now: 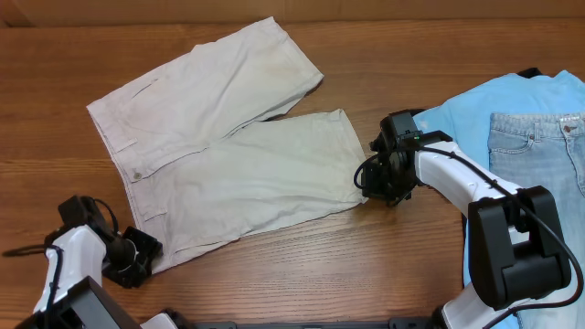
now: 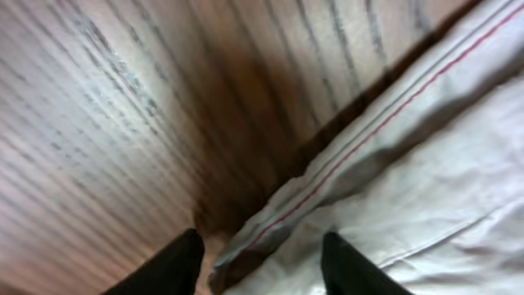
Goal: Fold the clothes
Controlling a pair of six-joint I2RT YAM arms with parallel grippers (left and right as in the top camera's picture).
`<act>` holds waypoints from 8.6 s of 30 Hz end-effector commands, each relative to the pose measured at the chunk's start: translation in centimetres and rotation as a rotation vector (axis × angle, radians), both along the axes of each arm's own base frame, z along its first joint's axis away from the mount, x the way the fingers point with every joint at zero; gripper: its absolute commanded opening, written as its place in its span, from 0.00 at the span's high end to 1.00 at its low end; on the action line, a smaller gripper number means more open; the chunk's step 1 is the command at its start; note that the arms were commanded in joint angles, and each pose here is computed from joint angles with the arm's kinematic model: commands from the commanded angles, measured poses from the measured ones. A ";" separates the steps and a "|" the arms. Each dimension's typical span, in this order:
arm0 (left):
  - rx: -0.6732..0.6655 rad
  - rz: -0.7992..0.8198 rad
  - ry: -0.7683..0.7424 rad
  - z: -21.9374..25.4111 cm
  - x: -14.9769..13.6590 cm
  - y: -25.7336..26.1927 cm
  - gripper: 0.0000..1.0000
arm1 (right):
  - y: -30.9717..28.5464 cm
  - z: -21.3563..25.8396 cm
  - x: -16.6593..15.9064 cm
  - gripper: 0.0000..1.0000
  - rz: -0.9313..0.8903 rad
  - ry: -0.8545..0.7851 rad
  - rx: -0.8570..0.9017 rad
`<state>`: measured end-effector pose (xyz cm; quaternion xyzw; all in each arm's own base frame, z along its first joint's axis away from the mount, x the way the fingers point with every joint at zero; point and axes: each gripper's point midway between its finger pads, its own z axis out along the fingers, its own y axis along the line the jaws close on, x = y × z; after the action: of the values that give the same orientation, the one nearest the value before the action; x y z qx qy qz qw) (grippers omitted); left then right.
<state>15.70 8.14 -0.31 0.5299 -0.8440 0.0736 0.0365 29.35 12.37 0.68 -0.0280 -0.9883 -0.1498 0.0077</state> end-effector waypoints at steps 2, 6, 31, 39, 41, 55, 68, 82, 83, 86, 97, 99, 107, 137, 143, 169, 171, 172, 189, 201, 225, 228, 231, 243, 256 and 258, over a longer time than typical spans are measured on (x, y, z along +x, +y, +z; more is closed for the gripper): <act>-0.064 0.020 0.020 -1.7 -1.2 -1.7 0.54 | 0.1 -0.1 -0.1 0.94 -0.002 0.005 0.008; -0.069 0.020 0.027 -1.5 -1.3 -1.7 0.93 | 0.1 -0.1 -0.1 0.95 -0.002 0.007 0.007; 0.132 -0.155 0.018 13.7 2.2 4.4 0.96 | -1.6 15.2 3.8 0.96 -0.001 -0.154 -0.110; 0.160 -0.145 -0.007 16.2 0.6 3.6 0.96 | -3.7 23.0 2.3 0.96 -0.016 -0.287 -0.185; 0.215 -0.134 -0.003 17.3 0.0 4.3 0.96 | -3.6 26.4 2.7 0.96 -0.028 -0.376 -0.162; 0.356 0.021 -0.007 17.4 -0.1 6.7 0.96 | 0.6 29.1 14.8 0.96 -0.077 -0.705 0.004; 0.378 0.051 -0.054 14.8 2.8 8.6 0.96 | 3.5 22.0 25.4 0.96 -0.077 -0.814 0.038; 0.320 0.072 -0.202 10.2 10.4 11.5 0.96 | 6.6 22.2 29.7 0.96 -0.056 -0.986 0.127; 0.305 0.069 -0.199 9.6 10.7 11.5 0.96 | 6.5 21.7 29.9 0.96 -0.059 -0.982 0.118; 0.229 0.050 -0.192 7.7 11.6 10.5 0.96 | 5.9 20.4 30.1 0.96 -0.077 -0.960 0.077; 0.197 0.024 -0.158 4.8 12.7 10.1 0.96 | 5.9 17.5 30.4 0.94 -0.074 -0.908 0.060; 0.202 0.028 -0.167 4.8 12.9 10.3 0.95 | 5.9 16.8 30.5 0.94 -0.075 -0.900 0.059; 0.194 0.032 -0.176 4.9 13.1 10.1 0.28 | 5.3 15.7 31.8 0.15 -0.037 -0.937 0.037; 0.079 -1.356 -0.536 9.8 21.5 -11.8 0.96 | 3.2 4.9 17.0 0.25 0.062 -0.233 0.051; 0.315 -1.322 -0.441 7.3 23.5 -10.8 0.94 | 2.9 3.4 15.6 0.26 0.062 -0.182 0.043; 0.100 -1.419 -0.693 13.7 30.2 -13.4 0.85 | 2.9 3.4 15.4 0.28 0.058 -0.173 0.042; 0.084 -1.484 -0.659 10.9 30.1 -15.6 0.86 | 2.8 3.4 15.3 0.27 0.058 -0.166 0.040; 0.067 -1.510 -0.654 9.7 30.1 -16.7 0.87 | 2.8 3.3 15.2 0.27 0.058 -0.162 0.040; 0.642 -1.046 -0.560 6.7 40.8 -11.9 0.96 | 2.7 3.3 14.9 0.26 0.059 -0.148 0.037; 0.249 -1.174 -0.859 18.1 41.6 -13.8 0.87 | 2.7 3.3 14.8 0.16 0.059 -0.148 0.037; 0.242 -1.486 -0.697 0.2 40.1 -24.0 0.96 | 4.4 4.0 15.4 0.00 0.119 -0.191 0.129; 0.316 -1.315 -0.833 2.6 43.9 -23.8 0.96 | 4.4 3.9 15.2 0.00 0.118 -0.185 0.128; 0.364 -1.135 -1.010 8.8 48.3 -23.3 0.88 | 4.3 3.9 15.1 0.00 0.118 -0.178 0.126; 0.338 -1.177 -0.939 22.0 45.8 -18.3 0.55 | 4.5 4.4 16.8 0.00 0.117 -0.250 0.139; -0.017 -1.241 -0.444 16.8 33.2 -17.9 0.71 | 9.1 9.1 20.5 0.06 0.145 -0.446 0.454; -0.062 -1.263 -0.464 17.7 32.3 -18.5 0.72 | 9.4 7.7 20.5 0.13 0.143 -0.440 0.379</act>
<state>48.49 -8.95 15.22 -0.0694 -0.9853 0.1354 -0.0776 50.37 20.26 7.84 0.0693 -0.9184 -0.3410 -0.1881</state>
